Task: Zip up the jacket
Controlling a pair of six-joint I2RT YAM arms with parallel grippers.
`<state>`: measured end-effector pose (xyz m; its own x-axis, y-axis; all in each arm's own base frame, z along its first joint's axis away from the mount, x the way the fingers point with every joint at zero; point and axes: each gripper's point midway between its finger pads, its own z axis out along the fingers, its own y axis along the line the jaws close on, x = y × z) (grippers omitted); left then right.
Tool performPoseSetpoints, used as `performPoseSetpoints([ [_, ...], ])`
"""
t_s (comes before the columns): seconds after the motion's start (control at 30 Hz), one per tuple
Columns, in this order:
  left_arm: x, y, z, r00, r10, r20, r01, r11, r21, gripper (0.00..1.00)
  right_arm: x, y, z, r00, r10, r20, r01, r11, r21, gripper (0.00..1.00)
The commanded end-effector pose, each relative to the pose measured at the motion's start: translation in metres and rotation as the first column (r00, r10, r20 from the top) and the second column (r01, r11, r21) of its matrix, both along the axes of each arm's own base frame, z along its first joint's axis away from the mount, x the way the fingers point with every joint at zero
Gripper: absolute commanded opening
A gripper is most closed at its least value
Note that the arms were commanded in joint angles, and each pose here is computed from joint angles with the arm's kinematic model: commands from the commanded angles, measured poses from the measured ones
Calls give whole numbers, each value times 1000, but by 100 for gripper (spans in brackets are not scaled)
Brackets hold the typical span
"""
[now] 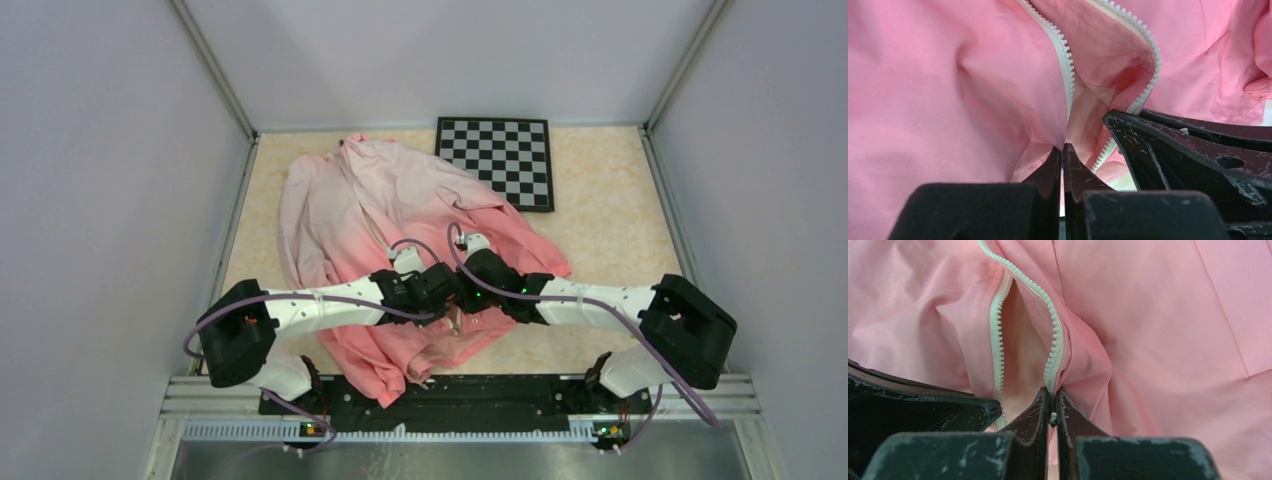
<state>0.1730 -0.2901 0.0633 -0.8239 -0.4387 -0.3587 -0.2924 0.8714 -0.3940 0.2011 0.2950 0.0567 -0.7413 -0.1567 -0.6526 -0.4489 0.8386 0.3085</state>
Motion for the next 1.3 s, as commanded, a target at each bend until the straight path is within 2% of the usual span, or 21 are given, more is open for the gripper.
performPoseSetpoints([
  [0.0,5,-1,16,999,45,30,-44,999,-29,0,9,17,19,999,4,44,-7,998,56,0],
  [0.57,5,-7,13,999,44,18,-43,998,-43,0,6,19,18,999,17,34,-19,998,60,0],
  [0.83,6,-9,11,999,48,14,-48,998,-47,0,7,23,27,998,21,57,-27,994,106,0],
  [1.27,3,-10,6,999,33,-4,-33,999,-39,0,14,20,30,998,-54,38,50,994,100,0],
])
